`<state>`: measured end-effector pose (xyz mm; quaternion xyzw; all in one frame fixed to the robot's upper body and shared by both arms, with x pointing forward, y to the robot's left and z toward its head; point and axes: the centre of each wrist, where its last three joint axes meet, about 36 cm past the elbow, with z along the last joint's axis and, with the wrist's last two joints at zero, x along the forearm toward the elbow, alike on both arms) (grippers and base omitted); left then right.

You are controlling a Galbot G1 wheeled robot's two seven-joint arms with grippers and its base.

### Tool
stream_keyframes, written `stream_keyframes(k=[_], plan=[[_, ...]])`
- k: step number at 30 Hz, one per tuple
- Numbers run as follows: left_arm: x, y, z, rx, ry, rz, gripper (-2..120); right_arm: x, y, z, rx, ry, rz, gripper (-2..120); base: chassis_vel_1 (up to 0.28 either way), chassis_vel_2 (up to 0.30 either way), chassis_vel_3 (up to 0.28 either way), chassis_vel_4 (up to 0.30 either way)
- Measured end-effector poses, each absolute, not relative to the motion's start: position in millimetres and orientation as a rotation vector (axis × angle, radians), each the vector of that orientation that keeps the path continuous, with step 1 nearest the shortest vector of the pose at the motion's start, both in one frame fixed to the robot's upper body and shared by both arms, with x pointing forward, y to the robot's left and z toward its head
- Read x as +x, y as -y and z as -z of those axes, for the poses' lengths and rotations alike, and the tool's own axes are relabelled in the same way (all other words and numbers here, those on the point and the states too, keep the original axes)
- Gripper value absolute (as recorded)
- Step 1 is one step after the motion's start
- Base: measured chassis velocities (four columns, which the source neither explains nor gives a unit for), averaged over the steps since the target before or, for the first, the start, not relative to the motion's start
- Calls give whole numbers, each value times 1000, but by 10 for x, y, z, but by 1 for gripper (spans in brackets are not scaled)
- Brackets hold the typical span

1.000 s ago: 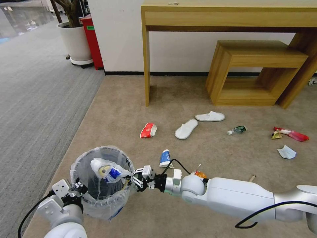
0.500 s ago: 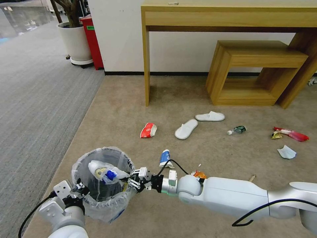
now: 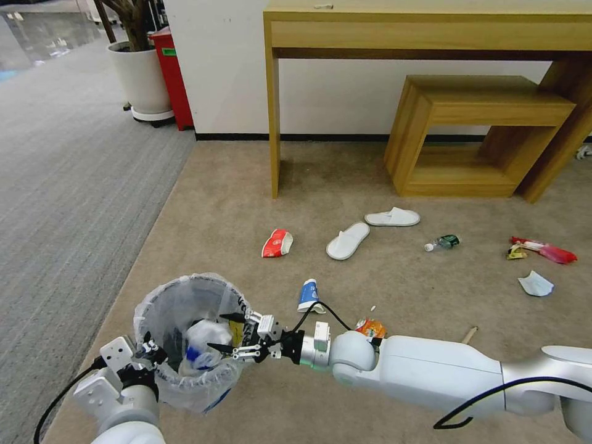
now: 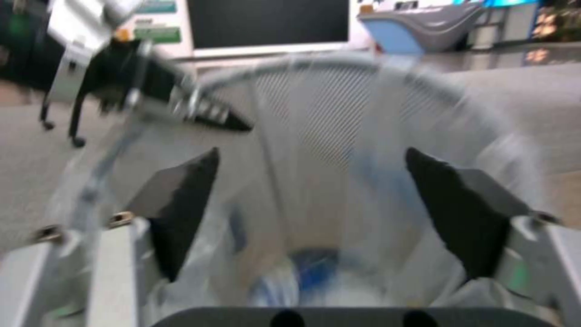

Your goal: Pick up the trash bin and place the garbage on the floor into it.

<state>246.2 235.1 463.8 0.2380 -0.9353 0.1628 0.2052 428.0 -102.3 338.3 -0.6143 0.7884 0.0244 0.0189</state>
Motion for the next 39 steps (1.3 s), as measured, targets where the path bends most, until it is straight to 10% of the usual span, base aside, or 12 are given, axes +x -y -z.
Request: stream_keyframes(k=[39], plan=[[2644,-2322,-4314,641,2579,-437,1,3954,2813,-3482,-868,-3165,165,100,0,0,0,0]])
